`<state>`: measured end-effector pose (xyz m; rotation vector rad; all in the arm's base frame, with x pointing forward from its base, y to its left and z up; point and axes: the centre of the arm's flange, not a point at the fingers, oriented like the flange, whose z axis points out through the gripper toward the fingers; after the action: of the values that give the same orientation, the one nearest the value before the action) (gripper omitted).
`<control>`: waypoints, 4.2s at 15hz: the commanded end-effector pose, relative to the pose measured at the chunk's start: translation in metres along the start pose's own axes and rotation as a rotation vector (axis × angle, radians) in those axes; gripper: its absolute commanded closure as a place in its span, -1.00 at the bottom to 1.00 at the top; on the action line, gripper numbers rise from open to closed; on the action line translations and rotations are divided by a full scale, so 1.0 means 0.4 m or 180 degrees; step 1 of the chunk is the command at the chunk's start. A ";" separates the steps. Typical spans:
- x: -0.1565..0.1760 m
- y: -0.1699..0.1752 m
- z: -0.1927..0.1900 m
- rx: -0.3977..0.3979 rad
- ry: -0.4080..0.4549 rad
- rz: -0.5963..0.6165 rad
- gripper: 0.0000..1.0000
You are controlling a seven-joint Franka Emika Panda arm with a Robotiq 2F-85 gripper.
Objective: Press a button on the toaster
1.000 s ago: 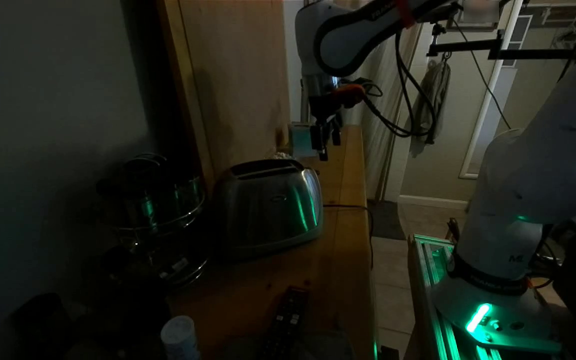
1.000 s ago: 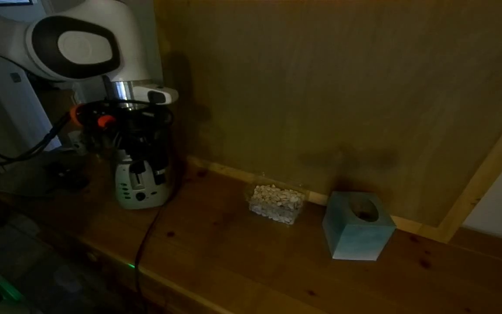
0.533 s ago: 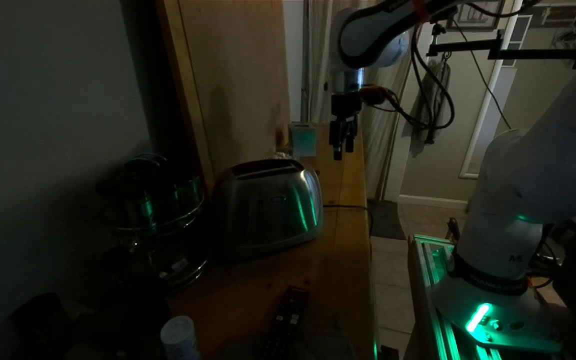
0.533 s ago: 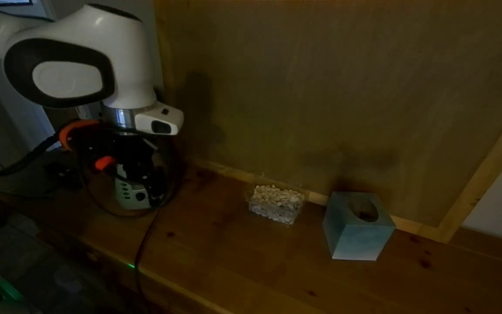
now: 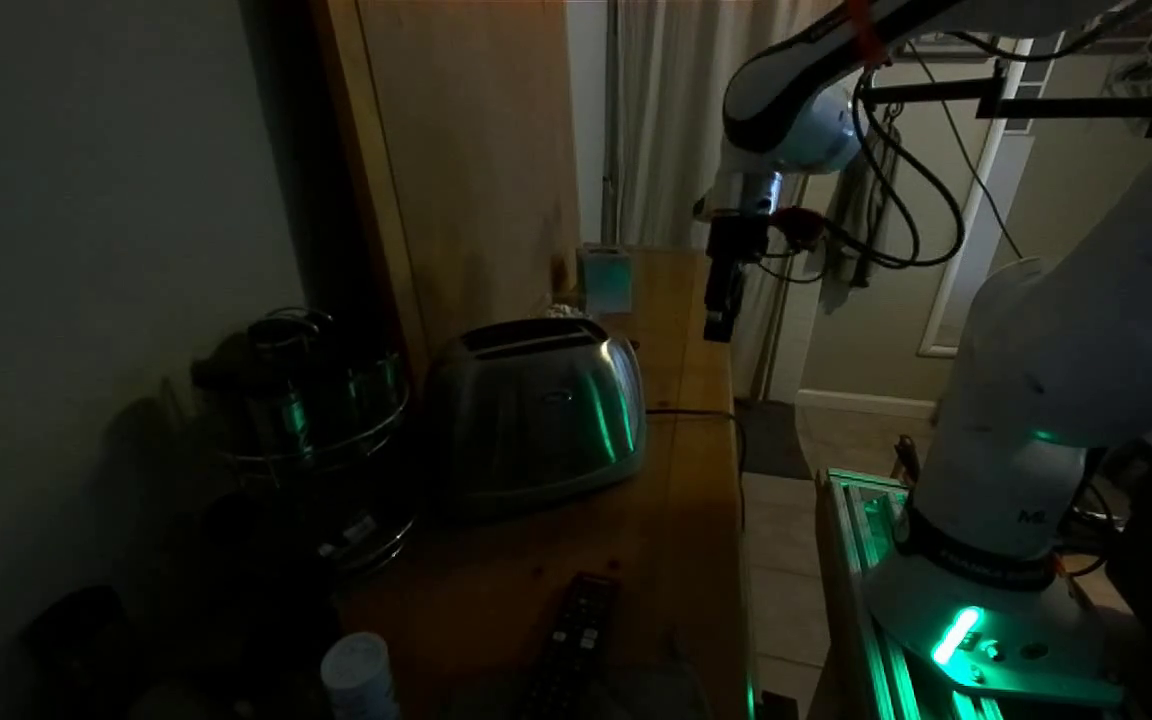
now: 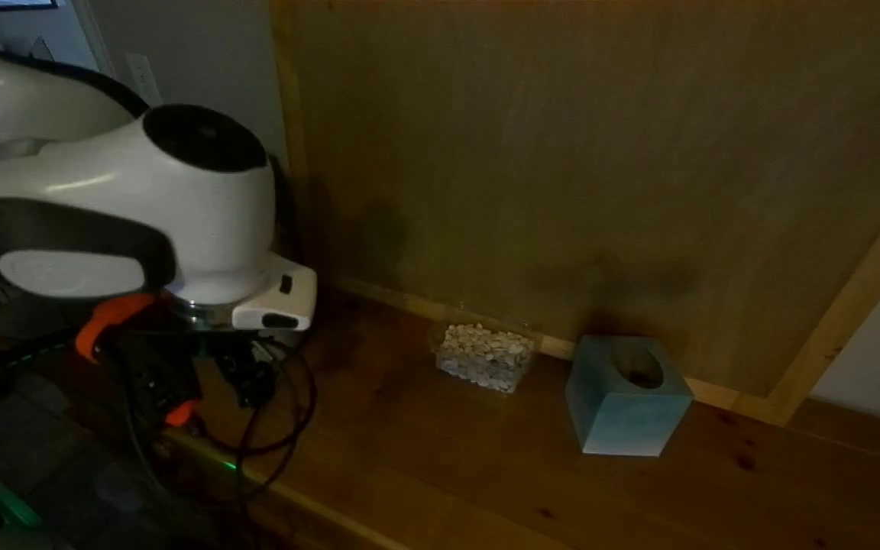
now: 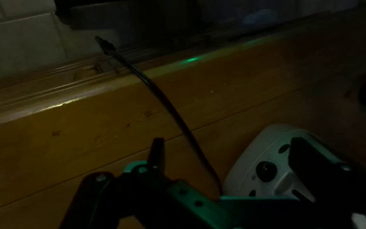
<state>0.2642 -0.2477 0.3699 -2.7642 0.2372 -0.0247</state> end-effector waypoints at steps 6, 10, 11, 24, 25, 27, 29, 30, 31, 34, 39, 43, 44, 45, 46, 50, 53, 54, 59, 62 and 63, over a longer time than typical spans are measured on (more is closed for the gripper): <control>-0.014 0.094 0.094 0.1252 0.0190 -0.0450 -1.00; -0.046 0.053 0.113 0.1352 0.0143 -0.0528 -1.00; -0.040 0.051 0.123 0.1391 0.0092 -0.0564 -1.00; 0.008 -0.056 0.189 0.1923 0.0179 -0.1434 -0.95; 0.009 -0.059 0.193 0.2002 0.0252 -0.1457 -0.54; 0.005 -0.061 0.199 0.2154 0.0423 -0.1384 -0.39; -0.001 -0.059 0.199 0.2288 0.0578 -0.1274 -0.07; -0.004 -0.055 0.199 0.2337 0.0665 -0.1197 0.06; -0.007 -0.051 0.198 0.2393 0.0729 -0.1150 0.22; -0.014 -0.034 0.206 0.2501 0.0838 -0.0974 0.63; -0.017 -0.007 0.226 0.2592 0.0891 -0.0722 1.00; 0.000 -0.002 0.250 0.2766 0.0873 -0.0599 1.00; 0.004 -0.003 0.256 0.2810 0.0860 -0.0565 1.00; 0.008 -0.003 0.264 0.2847 0.0851 -0.0522 1.00; 0.012 -0.005 0.269 0.2876 0.0847 -0.0485 1.00; 0.011 0.003 0.288 0.2894 0.0784 -0.0303 1.00; 0.001 0.017 0.286 0.2856 0.0800 -0.0213 1.00; -0.002 0.021 0.283 0.2859 0.0818 -0.0199 1.00; 0.004 0.032 0.277 0.2884 0.0833 -0.0100 1.00; 0.014 0.034 0.279 0.2882 0.0777 -0.0007 1.00; 0.018 0.034 0.279 0.2891 0.0761 0.0016 1.00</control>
<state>0.2634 -0.2163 0.2622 -1.8767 0.1775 -0.3817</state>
